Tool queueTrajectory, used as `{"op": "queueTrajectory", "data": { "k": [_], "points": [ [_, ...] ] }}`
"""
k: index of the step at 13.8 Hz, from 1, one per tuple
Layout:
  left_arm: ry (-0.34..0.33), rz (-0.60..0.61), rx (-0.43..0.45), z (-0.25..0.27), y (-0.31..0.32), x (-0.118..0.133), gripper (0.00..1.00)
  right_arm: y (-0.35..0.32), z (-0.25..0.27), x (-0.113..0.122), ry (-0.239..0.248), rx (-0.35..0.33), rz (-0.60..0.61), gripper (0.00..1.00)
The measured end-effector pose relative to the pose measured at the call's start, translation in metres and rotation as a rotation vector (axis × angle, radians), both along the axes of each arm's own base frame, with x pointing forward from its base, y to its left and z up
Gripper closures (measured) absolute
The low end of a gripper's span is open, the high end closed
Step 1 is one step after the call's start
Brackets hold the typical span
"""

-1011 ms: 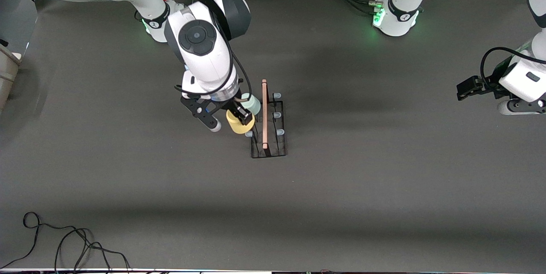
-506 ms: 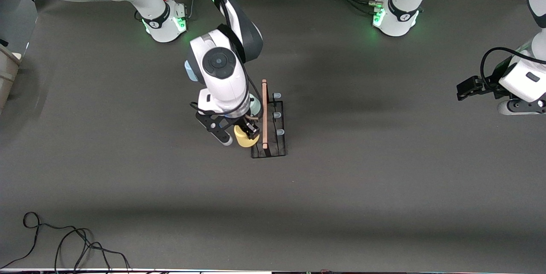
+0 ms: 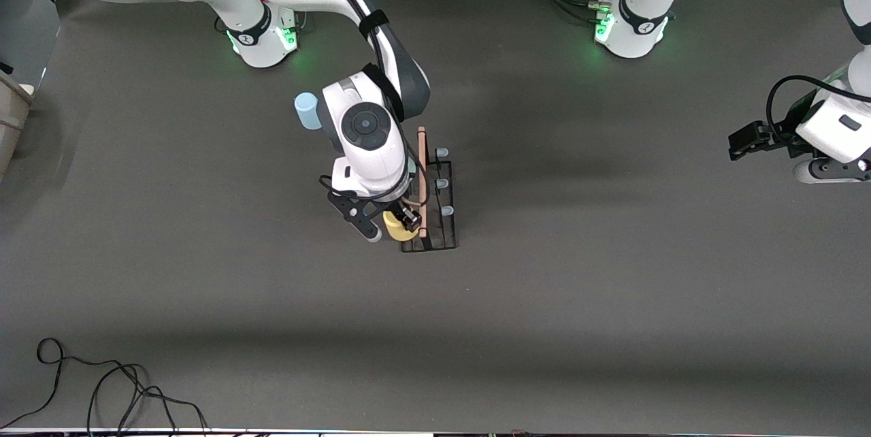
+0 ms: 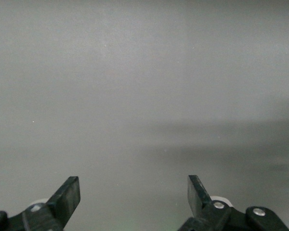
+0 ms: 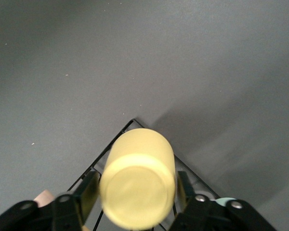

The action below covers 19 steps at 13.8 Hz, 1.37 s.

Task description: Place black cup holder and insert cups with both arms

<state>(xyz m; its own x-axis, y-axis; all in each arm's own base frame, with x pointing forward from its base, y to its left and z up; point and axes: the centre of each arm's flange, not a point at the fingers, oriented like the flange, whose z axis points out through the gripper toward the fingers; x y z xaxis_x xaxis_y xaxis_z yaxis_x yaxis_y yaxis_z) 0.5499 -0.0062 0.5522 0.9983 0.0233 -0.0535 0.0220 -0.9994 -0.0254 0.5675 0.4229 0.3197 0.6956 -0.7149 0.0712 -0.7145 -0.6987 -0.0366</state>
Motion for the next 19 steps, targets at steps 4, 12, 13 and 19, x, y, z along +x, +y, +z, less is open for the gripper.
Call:
{"op": "queueTrajectory", "data": {
  "k": [4, 12, 13, 19],
  "points": [
    [0.000, 0.000, 0.000, 0.000, 0.000, 0.000, 0.00, -0.004, 0.045, 0.005, 0.015, 0.012, -0.009, 0.00],
    [0.001, 0.000, 0.000, -0.001, 0.000, 0.000, 0.01, -0.066, 0.248, -0.030, 0.103, 0.066, 0.132, 0.00],
    [0.001, 0.000, 0.000, -0.001, 0.000, 0.000, 0.01, -0.083, 0.262, -0.032, 0.099, 0.053, 0.180, 0.00],
    [0.001, 0.000, 0.000, -0.001, 0.000, 0.000, 0.00, -0.252, 0.297, -0.026, 0.111, 0.041, 0.468, 0.00]
  ]
}}
